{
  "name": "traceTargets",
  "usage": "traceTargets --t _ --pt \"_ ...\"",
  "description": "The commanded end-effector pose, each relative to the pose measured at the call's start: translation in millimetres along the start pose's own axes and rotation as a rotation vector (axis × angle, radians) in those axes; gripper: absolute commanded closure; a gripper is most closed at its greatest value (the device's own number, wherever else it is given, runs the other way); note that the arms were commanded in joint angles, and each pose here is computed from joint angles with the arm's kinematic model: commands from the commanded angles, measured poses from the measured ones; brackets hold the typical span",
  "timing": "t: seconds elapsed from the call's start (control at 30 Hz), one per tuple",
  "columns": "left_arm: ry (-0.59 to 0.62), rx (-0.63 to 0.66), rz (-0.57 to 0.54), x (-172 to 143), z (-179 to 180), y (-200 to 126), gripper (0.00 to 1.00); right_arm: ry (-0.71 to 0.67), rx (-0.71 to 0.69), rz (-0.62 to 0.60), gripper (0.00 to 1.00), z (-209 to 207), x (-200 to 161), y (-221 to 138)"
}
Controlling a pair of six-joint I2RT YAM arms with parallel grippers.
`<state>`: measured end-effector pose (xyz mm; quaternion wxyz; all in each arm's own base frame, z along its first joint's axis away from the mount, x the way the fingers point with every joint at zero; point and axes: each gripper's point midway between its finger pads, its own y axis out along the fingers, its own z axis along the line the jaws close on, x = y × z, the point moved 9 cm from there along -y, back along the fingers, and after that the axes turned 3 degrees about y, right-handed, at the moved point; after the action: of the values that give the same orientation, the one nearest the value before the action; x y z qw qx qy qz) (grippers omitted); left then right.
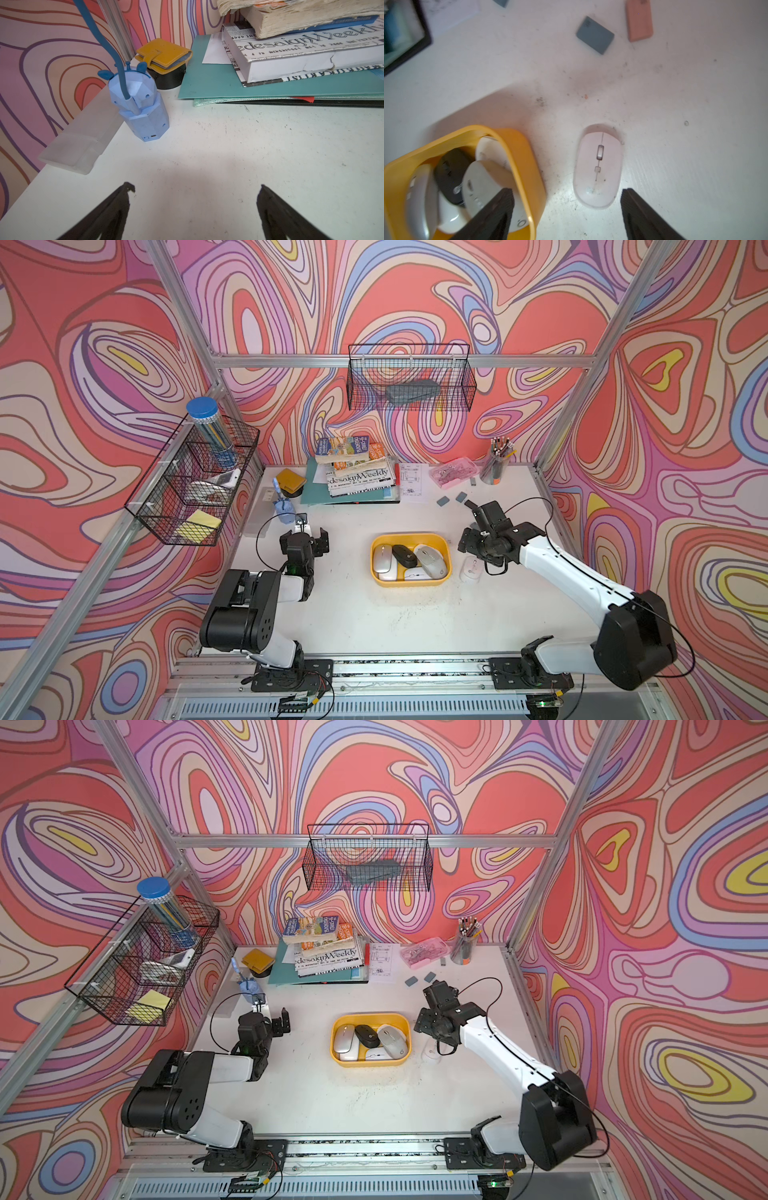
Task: Take out the mouse from the storage box
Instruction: Place the mouse at the center of the board, then pick up the mouse from the storage box.
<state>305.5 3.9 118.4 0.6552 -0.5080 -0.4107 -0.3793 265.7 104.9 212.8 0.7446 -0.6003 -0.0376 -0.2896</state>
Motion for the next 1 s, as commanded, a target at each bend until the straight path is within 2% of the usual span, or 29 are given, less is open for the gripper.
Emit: traceTargets --t 0.0,0.07,0.13,0.2,0.23,0.27,0.33,0.37,0.43,0.47,0.53,0.57,0.63,0.7,0.77,0.83,0.97 --pt "0.0 0.009 -0.024 4.4 1.1 -0.4 0.01 -0.177 0.127 0.029 0.18 27.1 -3.6 -7.3" --pt "0.01 0.043 0.001 17.2 3.5 -4.7 0.01 -0.287 0.13 0.049 0.19 42.3 -8.2 -4.7" --pt "0.01 0.038 -0.005 47.5 7.0 -18.3 0.01 -0.385 0.134 0.065 0.19 53.8 -13.4 -0.3" --pt "0.014 0.058 -0.072 79.6 5.1 -36.5 0.01 -0.449 0.156 0.056 0.19 61.6 -16.3 3.8" --pt "-0.051 0.076 -0.106 99.1 5.1 -46.6 0.01 -0.468 0.174 0.05 0.18 64.4 -15.8 5.4" --pt "-0.16 0.075 -0.096 106.7 5.7 -54.7 0.01 -0.483 0.172 0.043 0.18 66.0 -14.3 7.4" --pt "-0.369 0.011 -0.027 112.4 5.0 -66.3 0.01 -0.523 0.175 0.05 0.17 70.1 -12.4 10.3" --pt "-0.412 -0.023 0.014 108.8 3.0 -70.2 0.01 -0.544 0.183 0.055 0.17 72.2 -12.2 11.1" --pt "-0.642 0.033 0.054 93.9 11.1 -68.0 0.01 -0.568 0.19 0.048 0.18 73.5 -11.5 11.1" --pt "-0.716 -0.013 0.097 88.3 13.9 -63.8 0.01 -0.581 0.2 0.055 0.18 73.7 -12.7 11.2" --pt "-0.754 -0.203 0.145 90.1 9.8 -53.3 0.01 -0.607 0.221 0.077 0.18 74.6 -16.0 12.8" --pt "-0.776 -0.231 0.184 91.4 7.8 -51.8 0.01 -0.63 0.227 0.093 0.18 76.0 -19.6 14.5" --pt "-0.815 -0.275 0.238 93.2 2.7 -50.7 0.07 -0.675 0.207 0.109 0.19 78.3 -27.0 19.2" --pt "-0.881 -0.257 0.263 90.7 3.4 -52.8 0.11 -0.706 0.209 0.122 0.19 81.7 -32.6 23.4" --pt "-0.89 -0.269 0.283 91.6 3.4 -60.2 0.15 -0.708 0.221 0.13 0.19 83.5 -34.3 26.4" --pt "-0.872 -0.282 0.303 92.3 4.3 -71.8 0.19 -0.704 0.224 0.133 0.19 84.5 -34.7 29.6" --pt "-0.822 -0.274 0.289 96.3 11.0 -102.0 0.21 -0.728 0.188 0.163 0.19 81.2 -39.4 43.7"
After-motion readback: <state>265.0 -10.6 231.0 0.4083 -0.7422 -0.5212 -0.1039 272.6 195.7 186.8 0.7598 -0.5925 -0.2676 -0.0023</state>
